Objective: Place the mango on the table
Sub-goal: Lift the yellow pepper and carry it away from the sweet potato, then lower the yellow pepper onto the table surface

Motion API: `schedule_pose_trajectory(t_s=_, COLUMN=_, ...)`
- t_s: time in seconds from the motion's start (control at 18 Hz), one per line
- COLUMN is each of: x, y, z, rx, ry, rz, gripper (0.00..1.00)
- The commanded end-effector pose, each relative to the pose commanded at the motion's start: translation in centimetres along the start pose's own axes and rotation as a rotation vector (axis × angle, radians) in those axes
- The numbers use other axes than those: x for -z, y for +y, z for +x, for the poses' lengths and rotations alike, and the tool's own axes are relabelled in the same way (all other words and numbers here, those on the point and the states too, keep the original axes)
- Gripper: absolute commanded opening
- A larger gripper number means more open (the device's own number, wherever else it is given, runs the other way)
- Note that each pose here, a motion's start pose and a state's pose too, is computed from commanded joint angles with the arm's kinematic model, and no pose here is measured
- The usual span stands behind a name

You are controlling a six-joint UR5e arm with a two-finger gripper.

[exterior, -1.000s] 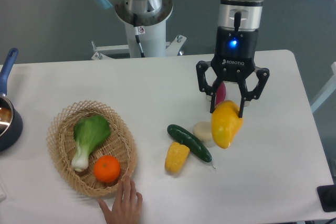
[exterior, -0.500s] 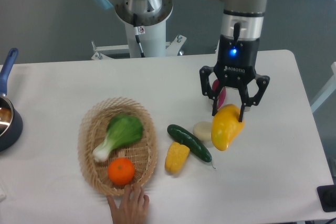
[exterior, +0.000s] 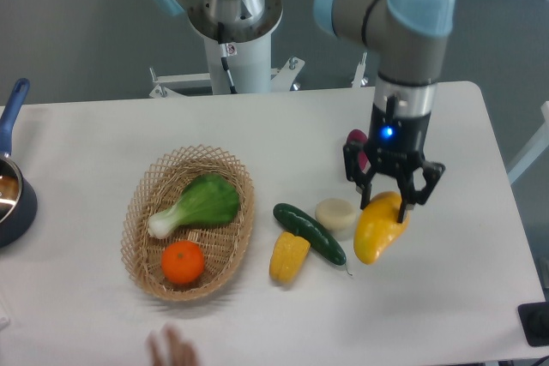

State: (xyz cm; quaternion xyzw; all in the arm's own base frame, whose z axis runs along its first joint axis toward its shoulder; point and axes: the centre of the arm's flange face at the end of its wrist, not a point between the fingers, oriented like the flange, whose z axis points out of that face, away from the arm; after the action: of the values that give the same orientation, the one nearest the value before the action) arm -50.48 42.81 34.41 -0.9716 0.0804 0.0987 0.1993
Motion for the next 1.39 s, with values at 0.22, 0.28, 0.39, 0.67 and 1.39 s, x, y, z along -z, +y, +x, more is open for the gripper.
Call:
schedule_pose_trajectory(t_s=0.22, x=-2.5, y=0.2, z=-1.4, rx=0.004, ry=-0.001, rz=0.001, gripper=0.45)
schedule_pose_trajectory(t_s=0.28, x=-3.0, y=0.4, z=-1.4, rx=0.005, ry=0.006, rz=-0.002, gripper=0.45)
schedule_pose_trajectory(t_s=0.39, x=-4.5, y=0.9, z=-1.9, rx=0.008, ry=0.020, rz=-0.009, gripper=0.45)
schedule_pose_trajectory(t_s=0.67, x=-8.8, y=2.2, z=-3.1, rx=0.024, ry=0.059, rz=-0.025, gripper=0.45)
schedule_pose_trajectory(t_s=1.39, x=-12.6, y=3.6, z=-3.2, rx=0.010, ry=0.074, rz=-0.114, gripper=0.45)
